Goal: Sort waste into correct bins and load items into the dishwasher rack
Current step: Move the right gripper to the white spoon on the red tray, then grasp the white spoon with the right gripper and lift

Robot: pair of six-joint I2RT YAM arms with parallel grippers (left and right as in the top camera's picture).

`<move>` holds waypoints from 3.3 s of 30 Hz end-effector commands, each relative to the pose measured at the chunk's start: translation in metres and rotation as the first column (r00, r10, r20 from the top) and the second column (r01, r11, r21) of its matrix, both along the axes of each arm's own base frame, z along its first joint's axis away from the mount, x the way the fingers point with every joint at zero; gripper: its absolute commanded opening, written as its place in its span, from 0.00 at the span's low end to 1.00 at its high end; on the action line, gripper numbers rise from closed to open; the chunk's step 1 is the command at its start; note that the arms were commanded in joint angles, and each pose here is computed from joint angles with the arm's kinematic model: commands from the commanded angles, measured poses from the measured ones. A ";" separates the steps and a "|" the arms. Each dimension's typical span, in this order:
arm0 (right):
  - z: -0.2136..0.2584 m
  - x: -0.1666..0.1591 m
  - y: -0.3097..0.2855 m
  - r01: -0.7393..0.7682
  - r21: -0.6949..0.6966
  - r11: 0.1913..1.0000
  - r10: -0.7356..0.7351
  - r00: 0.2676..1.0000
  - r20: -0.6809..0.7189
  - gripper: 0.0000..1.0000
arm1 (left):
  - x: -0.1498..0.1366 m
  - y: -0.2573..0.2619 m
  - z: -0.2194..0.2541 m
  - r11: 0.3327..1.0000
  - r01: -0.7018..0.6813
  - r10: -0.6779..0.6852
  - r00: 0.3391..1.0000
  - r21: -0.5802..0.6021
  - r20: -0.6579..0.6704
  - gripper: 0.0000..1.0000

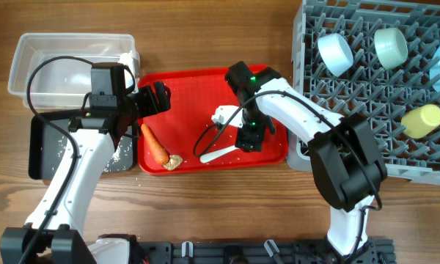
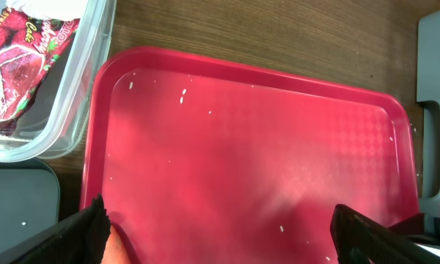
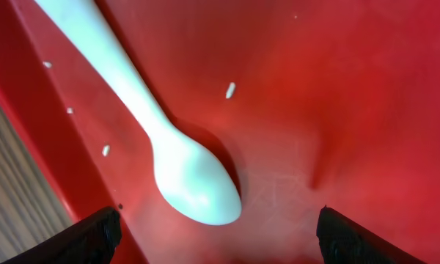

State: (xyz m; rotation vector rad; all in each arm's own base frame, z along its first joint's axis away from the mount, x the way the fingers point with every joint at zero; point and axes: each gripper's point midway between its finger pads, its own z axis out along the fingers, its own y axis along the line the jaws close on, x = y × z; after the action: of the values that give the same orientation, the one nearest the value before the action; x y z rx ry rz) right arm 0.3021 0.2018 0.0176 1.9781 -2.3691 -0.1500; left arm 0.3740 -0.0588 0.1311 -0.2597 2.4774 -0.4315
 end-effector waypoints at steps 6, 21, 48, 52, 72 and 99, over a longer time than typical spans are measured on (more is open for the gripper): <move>-0.030 0.001 -0.004 0.019 -0.010 1.000 -0.019 0.999 0.027 0.88 | 0.001 0.001 0.007 1.000 -0.003 0.003 1.000 -0.004 0.021 0.99; -0.036 0.024 -0.010 0.093 -0.049 0.994 -0.085 0.986 0.147 0.76 | 0.001 0.001 0.008 1.000 -0.003 0.003 1.000 -0.003 0.024 1.00; -0.027 0.064 0.031 -0.011 0.110 0.994 -0.024 0.951 0.309 0.83 | 0.001 0.001 0.008 1.000 -0.003 0.003 1.000 -0.003 0.024 1.00; -0.025 0.069 0.034 0.021 0.131 0.991 -0.063 0.944 0.324 0.81 | 0.002 0.001 0.008 1.000 -0.003 0.003 1.000 -0.003 0.025 1.00; 0.036 0.052 0.087 0.749 0.392 0.534 -0.750 0.634 -0.190 1.00 | 0.005 0.043 0.005 0.980 -0.191 0.191 0.981 0.046 0.016 1.00; -0.002 0.060 0.075 0.850 0.364 0.380 -0.924 0.363 0.117 0.86 | -0.001 0.065 -0.002 0.953 -0.272 0.275 0.961 0.136 -0.001 1.00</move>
State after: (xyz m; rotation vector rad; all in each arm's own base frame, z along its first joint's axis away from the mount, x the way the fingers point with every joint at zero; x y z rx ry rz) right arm 0.3572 0.2876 0.0290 0.3648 -3.5024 -0.3069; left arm 0.3733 -0.0069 0.1237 -0.4866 2.4626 -0.2061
